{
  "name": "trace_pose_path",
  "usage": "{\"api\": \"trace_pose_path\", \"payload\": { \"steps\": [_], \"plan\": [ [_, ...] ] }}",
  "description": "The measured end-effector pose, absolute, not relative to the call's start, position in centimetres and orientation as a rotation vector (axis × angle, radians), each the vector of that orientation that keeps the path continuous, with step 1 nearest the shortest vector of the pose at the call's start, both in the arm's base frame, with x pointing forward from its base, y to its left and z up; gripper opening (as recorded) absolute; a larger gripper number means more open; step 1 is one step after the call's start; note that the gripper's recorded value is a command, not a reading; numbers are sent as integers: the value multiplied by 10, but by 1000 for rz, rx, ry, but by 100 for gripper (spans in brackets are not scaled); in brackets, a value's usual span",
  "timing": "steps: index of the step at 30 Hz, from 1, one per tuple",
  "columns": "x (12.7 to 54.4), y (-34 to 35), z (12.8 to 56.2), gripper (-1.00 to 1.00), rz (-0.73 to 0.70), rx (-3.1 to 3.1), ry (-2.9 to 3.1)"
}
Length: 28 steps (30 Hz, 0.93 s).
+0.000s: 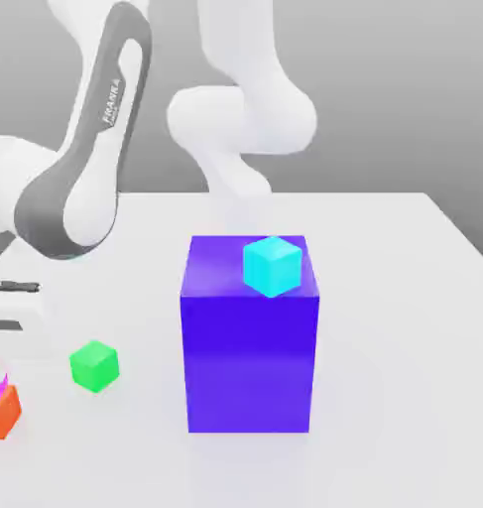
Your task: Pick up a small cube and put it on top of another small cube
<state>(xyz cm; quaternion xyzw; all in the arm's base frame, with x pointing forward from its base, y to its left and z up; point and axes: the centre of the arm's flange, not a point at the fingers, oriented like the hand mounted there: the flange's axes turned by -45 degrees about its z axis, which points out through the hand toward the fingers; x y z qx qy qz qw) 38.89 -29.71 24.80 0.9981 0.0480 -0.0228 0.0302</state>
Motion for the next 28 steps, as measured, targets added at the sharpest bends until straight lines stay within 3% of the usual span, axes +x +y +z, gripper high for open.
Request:
{"api": "trace_pose_path", "payload": {
  "steps": [11, 28],
  "plan": [
    [277, -233, 246, -100, -16, 3049, 734],
    [272, -222, 180, -100, 15, 3057, 806]
  ]
}}
